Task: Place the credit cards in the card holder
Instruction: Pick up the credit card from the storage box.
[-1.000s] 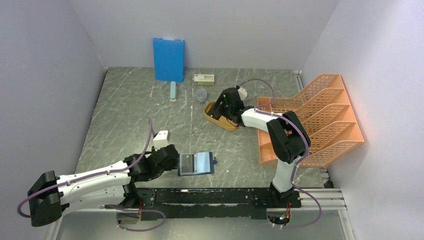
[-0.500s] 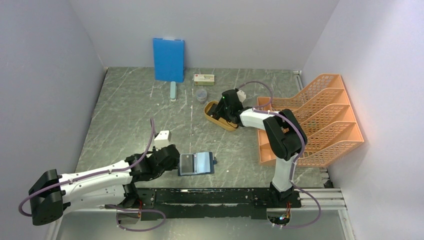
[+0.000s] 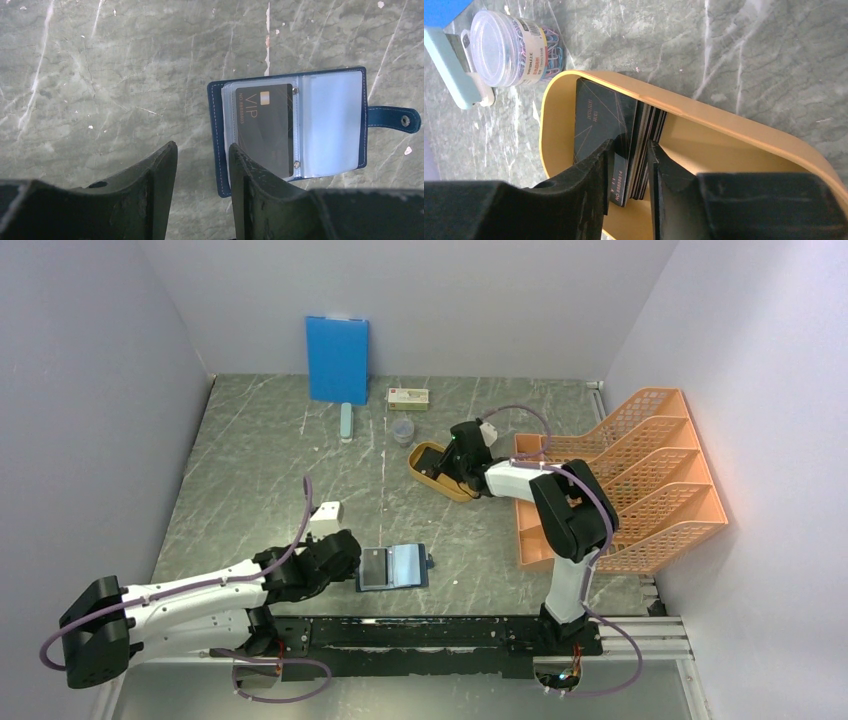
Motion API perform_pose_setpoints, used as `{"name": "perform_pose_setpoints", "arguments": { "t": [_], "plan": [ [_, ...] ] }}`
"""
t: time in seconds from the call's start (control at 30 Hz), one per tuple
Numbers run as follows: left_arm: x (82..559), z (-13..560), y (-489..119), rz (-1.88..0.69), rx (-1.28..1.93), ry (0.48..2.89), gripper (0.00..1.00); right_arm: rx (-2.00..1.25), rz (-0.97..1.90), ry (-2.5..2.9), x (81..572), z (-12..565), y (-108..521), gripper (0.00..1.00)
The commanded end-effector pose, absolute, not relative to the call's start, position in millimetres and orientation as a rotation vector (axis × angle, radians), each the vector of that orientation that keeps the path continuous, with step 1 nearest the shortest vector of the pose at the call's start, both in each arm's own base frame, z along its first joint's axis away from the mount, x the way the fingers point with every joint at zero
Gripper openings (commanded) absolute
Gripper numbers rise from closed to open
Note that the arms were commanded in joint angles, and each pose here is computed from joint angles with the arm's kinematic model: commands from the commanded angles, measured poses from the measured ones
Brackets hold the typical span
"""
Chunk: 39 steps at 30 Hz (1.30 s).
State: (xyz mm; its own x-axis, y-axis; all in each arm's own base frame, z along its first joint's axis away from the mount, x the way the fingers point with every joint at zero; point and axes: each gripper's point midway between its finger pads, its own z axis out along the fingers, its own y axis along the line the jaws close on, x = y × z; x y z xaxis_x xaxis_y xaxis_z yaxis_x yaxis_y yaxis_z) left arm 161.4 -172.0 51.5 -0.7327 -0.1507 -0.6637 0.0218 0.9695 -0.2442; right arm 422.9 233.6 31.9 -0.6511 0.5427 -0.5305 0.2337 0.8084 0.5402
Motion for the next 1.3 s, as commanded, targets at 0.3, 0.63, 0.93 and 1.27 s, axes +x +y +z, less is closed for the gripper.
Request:
{"name": "perform_pose_setpoints", "arguments": {
  "t": [0.3, 0.63, 0.93, 1.27],
  "plan": [
    [167, 65, -183, -0.363, -0.119, 2.348, 0.47, 0.608, 0.550, 2.306, 400, 23, 210, 0.32],
    [166, 64, -183, -0.381, -0.133, 2.347, 0.47, 0.579, 0.570, 2.231, 418, 62, 220, 0.64],
    [166, 63, -183, -0.377, -0.128, 2.349, 0.47, 0.531, 0.421, 2.373, 421, 30, 224, 0.68],
    [165, 63, -182, -0.385, -0.129, 2.348, 0.47, 0.527, 0.359, 2.381, 422, 29, 237, 0.78]
  ]
}}
